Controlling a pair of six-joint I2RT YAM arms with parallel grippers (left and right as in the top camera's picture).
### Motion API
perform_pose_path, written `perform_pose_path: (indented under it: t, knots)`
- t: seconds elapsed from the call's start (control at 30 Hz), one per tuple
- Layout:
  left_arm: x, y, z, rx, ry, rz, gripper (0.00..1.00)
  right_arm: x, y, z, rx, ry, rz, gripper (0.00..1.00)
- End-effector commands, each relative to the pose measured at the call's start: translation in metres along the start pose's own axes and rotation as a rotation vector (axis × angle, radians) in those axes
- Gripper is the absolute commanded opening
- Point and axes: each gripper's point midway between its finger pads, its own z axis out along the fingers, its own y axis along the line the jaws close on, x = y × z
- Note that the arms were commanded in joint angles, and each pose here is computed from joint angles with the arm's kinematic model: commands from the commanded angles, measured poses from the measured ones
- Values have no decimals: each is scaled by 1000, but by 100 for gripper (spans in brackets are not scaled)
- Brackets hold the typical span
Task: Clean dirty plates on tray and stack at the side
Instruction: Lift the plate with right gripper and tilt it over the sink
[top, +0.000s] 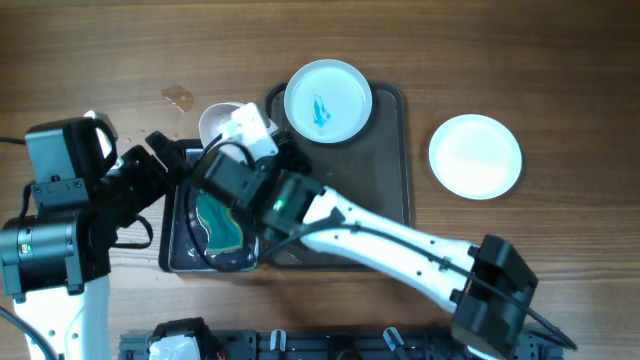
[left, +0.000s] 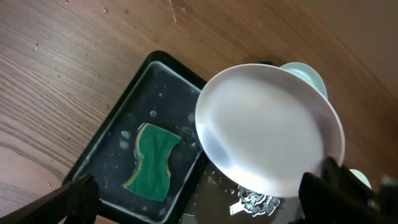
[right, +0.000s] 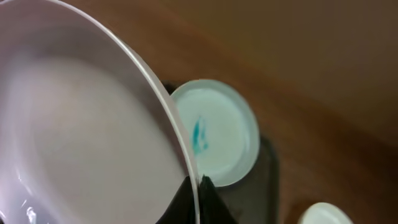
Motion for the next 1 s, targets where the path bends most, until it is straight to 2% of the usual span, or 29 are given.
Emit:
perform_pose_path:
  t: [0.0, 0.23, 0.4, 0.53, 0.97]
  knots:
    - [-6, 0, -6, -1, -29, 8, 100, -26, -26, -26, 140, -108, 24, 4]
    - [-26, 31, -11, -174, -139, -25, 100, -32, -21, -42, 168, -154, -4, 4]
    - [-34, 57, -16, -230, -175, -204, 100, -40, -13, -50, 159, -186, -33, 4]
    - [-37, 76, -20, -271, -186, -268, 100, -45, -11, -56, 166, -210, -51, 4]
    - [-33, 81, -21, -288, -172, -282, 100, -62, -11, -72, 219, -269, -93, 4]
